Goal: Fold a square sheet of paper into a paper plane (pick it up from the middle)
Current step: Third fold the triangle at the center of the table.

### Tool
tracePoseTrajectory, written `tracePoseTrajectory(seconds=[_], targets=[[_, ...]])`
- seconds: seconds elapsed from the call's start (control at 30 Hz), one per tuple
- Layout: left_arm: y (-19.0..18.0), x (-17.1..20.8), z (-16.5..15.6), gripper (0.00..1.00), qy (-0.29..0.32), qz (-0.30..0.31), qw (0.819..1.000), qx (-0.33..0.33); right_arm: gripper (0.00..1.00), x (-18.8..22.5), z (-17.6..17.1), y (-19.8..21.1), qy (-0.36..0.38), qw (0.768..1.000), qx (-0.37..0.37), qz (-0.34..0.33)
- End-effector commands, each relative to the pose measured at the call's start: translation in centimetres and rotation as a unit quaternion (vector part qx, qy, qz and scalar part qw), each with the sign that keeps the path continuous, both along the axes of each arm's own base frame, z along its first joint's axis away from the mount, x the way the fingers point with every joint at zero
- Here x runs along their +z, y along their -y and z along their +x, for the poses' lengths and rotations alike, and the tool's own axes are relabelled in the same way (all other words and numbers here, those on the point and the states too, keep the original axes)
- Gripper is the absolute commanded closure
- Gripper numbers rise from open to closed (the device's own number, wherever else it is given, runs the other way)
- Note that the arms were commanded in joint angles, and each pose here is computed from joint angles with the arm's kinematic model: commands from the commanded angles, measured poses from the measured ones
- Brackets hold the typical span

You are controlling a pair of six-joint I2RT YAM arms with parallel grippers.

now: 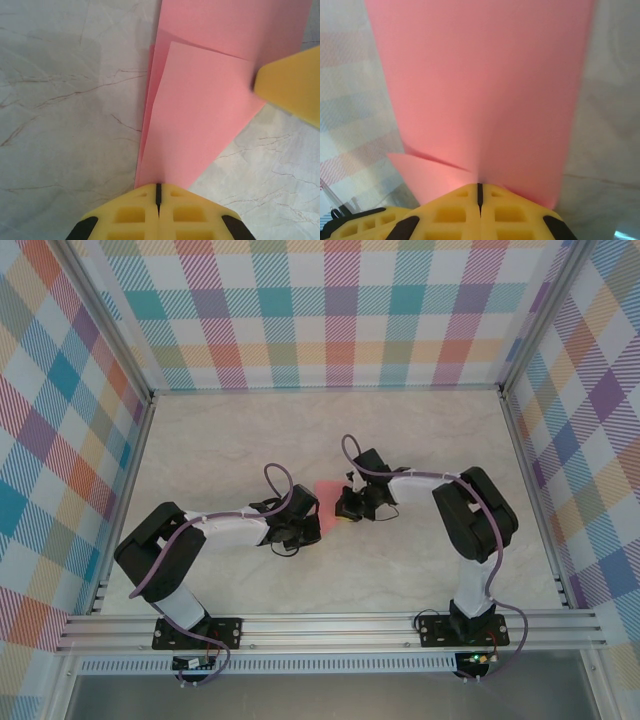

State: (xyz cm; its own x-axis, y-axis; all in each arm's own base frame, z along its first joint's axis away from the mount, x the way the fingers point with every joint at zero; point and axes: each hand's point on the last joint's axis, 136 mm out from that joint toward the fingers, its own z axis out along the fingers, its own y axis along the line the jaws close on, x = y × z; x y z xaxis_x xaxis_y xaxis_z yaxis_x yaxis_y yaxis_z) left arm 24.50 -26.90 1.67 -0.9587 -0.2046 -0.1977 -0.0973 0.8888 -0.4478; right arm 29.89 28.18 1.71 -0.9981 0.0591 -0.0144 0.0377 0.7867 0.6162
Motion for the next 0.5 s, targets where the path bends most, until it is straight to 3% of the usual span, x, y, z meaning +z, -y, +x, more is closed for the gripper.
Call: tracePoseTrajectory(seconds=[0.0, 0.23, 0.47], targets=[[-4.6, -4.3, -3.3, 1.00, -0.061, 0.105, 0.993, 0.005, 0.97, -1.0, 2.3, 2.9, 0.016, 0.999, -0.027, -0.034], [-4.1, -4.0, -3.0, 1.00, -0.057, 0.095, 0.994, 0.004, 0.97, 2.0, 4.2, 4.6, 0.054, 0.997, -0.047, -0.020], [-3.7, -3.6, -2.8, 1.00, -0.054, 0.091, 0.994, 0.003, 0.96, 4.4, 1.3, 2.9, 0.064, 0.997, -0.023, 0.024]])
